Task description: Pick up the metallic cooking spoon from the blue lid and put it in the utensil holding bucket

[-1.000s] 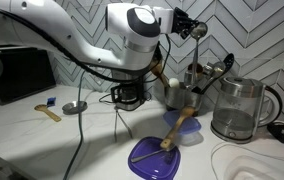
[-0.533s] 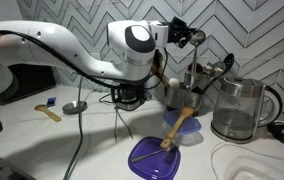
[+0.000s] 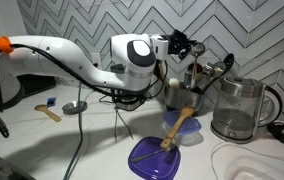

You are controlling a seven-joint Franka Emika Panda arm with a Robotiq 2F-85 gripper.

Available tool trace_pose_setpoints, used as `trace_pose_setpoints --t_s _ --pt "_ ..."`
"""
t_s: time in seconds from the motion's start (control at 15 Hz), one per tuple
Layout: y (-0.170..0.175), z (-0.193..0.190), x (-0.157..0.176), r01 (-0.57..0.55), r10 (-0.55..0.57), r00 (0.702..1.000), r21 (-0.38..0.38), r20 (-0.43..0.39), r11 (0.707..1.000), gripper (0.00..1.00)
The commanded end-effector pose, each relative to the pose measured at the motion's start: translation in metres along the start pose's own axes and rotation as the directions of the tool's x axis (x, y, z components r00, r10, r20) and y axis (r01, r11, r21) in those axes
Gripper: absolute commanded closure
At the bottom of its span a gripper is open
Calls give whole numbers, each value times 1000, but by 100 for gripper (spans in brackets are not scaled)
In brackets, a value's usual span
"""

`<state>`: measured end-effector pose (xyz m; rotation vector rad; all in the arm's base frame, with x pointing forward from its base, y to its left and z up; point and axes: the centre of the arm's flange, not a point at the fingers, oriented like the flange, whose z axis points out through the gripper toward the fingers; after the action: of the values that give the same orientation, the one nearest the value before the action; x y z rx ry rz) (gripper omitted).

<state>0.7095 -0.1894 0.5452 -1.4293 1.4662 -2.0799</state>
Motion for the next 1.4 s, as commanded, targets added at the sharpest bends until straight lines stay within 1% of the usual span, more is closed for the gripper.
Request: trace_pose_setpoints --t_s 0.0,0.87,1.33 --pt "15 -5 -9 -15 15 1000 3 8 1000 99" --pt "49 5 -40 9 -4 998 -68 60 998 99" --pt "62 10 -47 24 -16 996 -96 83 995 99"
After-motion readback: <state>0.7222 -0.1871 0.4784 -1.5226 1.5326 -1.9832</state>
